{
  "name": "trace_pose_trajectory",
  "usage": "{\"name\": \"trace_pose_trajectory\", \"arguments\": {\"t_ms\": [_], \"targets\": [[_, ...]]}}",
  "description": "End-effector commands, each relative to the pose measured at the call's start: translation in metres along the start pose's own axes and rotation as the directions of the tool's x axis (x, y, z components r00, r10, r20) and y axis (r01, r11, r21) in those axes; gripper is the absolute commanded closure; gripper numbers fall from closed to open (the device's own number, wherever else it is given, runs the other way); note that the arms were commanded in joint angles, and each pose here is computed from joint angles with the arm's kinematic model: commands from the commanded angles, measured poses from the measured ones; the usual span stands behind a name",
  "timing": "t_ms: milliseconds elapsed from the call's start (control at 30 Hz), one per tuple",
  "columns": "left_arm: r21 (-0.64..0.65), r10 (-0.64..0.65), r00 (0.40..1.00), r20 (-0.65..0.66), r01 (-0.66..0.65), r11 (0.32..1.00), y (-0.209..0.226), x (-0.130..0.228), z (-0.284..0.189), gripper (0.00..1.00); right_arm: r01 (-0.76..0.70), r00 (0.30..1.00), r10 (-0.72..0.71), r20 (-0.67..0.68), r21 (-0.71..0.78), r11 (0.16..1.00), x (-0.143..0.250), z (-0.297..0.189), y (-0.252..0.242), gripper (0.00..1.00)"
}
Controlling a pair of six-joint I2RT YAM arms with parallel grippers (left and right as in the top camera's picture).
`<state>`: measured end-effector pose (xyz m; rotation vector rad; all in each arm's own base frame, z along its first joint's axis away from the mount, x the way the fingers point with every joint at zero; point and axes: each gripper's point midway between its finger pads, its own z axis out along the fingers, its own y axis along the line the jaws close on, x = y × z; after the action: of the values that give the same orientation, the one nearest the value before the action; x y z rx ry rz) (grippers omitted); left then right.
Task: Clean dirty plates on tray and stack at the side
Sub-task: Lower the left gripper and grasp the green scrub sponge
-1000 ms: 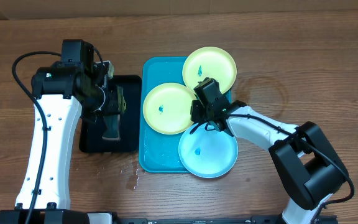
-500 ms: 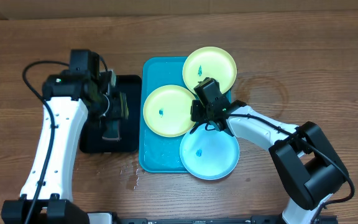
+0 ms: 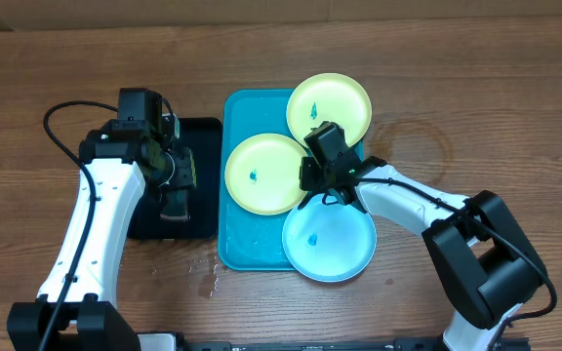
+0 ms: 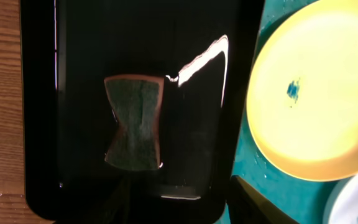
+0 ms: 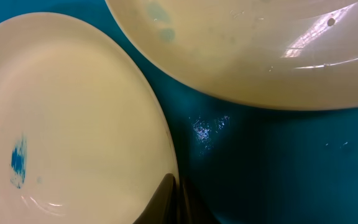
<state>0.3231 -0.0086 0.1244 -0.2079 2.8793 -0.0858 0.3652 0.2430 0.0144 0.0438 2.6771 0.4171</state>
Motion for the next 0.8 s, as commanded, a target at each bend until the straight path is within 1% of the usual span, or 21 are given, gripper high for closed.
{"name": "trace_pose_trajectory", "arguments": {"t_ms": [0,133,267,400,533,633,767], "targets": [[-0.026,-0.016,1.000,-0.001,0.016,1.000,0.006,0.001,0.005,0.49,0.007,1.000,-0.007,0.018,-0.002,1.000,-0.007,-0.003,0.005,0.96],[-0.025,-0.015,1.000,0.010,0.015,1.000,0.006,-0.002,0.005,0.45,0.010,1.000,-0.010,0.018,-0.001,1.000,-0.007,-0.003,0.005,0.96],[-0.062,-0.036,0.998,0.042,0.038,0.997,0.012,-0.009,0.004,0.45,0.010,1.000,-0.010,0.018,-0.001,1.000,-0.007,-0.003,0.005,0.96],[-0.088,-0.041,0.998,0.058,0.046,0.995,0.017,-0.013,0.005,0.40,0.010,1.000,-0.010,0.015,0.001,1.000,-0.006,-0.003,0.004,0.96],[-0.115,-0.040,0.998,0.040,0.044,0.992,0.021,-0.013,0.014,0.40,0.010,1.000,-0.010,0.012,0.017,1.000,-0.005,-0.003,0.001,0.96],[-0.145,-0.042,0.999,-0.002,0.042,0.989,0.027,-0.010,0.029,0.43,0.010,1.000,-0.010,0.011,0.020,1.000,-0.004,-0.003,0.000,0.96],[-0.177,-0.043,0.996,-0.083,0.027,0.984,0.032,-0.003,0.057,0.55,0.009,1.000,-0.010,0.020,0.038,0.999,-0.005,-0.003,-0.004,0.96]]}}
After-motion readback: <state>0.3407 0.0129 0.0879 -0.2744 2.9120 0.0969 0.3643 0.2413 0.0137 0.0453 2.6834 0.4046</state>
